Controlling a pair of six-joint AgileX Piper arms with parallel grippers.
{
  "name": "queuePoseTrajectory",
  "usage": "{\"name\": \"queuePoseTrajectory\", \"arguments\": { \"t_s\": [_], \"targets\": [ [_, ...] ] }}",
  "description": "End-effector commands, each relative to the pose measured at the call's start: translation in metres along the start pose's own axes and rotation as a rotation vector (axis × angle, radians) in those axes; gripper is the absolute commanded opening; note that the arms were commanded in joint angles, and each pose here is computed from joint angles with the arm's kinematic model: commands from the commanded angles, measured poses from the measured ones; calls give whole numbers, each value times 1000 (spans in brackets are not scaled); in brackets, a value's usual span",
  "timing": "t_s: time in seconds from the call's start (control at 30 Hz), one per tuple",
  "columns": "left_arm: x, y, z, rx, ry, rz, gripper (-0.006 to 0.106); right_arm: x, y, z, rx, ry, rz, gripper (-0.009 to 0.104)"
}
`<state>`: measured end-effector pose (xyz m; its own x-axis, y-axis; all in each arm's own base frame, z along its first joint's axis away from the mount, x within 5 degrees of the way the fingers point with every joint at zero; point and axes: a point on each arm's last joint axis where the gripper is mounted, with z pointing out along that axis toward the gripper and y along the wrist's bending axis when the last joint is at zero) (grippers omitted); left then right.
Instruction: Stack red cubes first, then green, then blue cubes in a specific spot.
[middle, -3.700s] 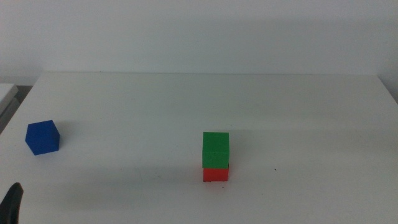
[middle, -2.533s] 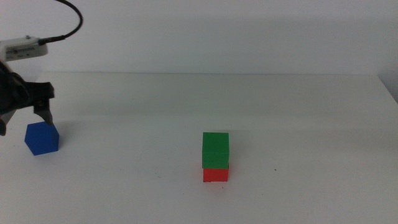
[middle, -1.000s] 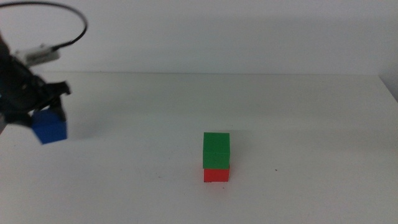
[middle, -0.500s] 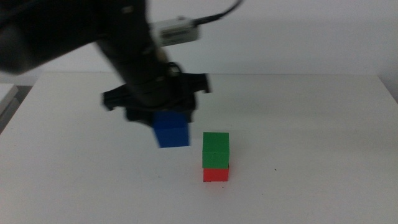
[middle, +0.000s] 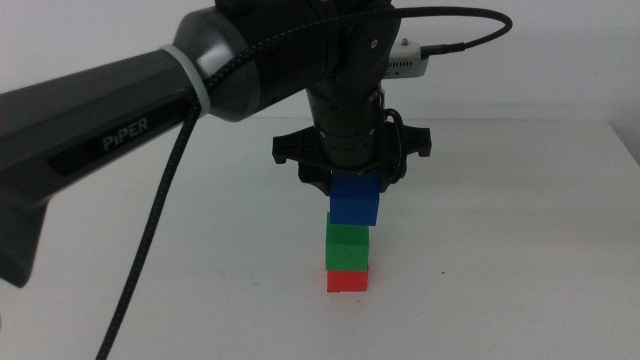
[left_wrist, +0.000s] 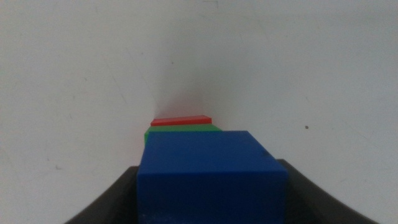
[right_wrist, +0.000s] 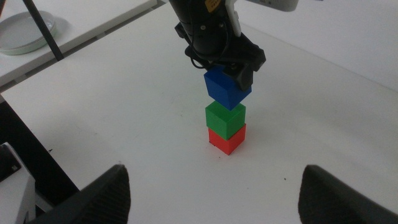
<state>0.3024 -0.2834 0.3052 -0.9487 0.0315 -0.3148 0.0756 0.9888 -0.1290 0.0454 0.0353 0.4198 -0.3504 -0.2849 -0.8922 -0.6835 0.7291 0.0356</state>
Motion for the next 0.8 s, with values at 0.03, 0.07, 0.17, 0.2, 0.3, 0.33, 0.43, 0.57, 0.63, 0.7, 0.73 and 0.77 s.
{"name": "queuePoseTrajectory", "arguments": {
  "t_s": [0.03, 0.07, 0.17, 0.2, 0.3, 0.33, 0.43, 0.57, 0.63, 0.7, 0.73, 0.77],
  "targets": [
    [-2, 0, -5, 1, -22, -19, -2, 0, -1, -2, 1, -15, -9, 92],
    [-3, 1, -5, -2, -26, -18, -2, 0, -1, -2, 1, -15, -9, 92],
    [-3, 1, -1, -17, -23, -40, -2, 0, -1, -2, 1, -15, -9, 92],
    [-1, 1, 4, -26, -13, -48, -2, 0, -1, -2, 1, -15, -9, 92],
    [3, 4, 12, -47, 10, -59, -2, 0, -1, -2, 1, -15, -9, 92],
    [4, 4, 13, -52, 16, -59, -2, 0, -1, -2, 1, -15, -9, 92],
    [4, 4, 15, -54, 18, -59, -2, 0, -1, -2, 1, -15, -9, 92],
    [4, 4, 17, -54, 27, -72, -2, 0, -1, -2, 1, -15, -9, 92],
    [5, 4, 20, -57, 34, -74, -2, 0, -1, -2, 1, -15, -9, 92],
    [5, 3, 23, -58, 41, -77, -2, 0, -1, -2, 1, -15, -9, 92],
    [5, 3, 23, -55, 44, -79, -2, 0, -1, -2, 1, -15, -9, 92],
    [5, 3, 24, -57, 46, -79, -2, 0, -1, -2, 1, -15, -9, 92]
  ]
}}
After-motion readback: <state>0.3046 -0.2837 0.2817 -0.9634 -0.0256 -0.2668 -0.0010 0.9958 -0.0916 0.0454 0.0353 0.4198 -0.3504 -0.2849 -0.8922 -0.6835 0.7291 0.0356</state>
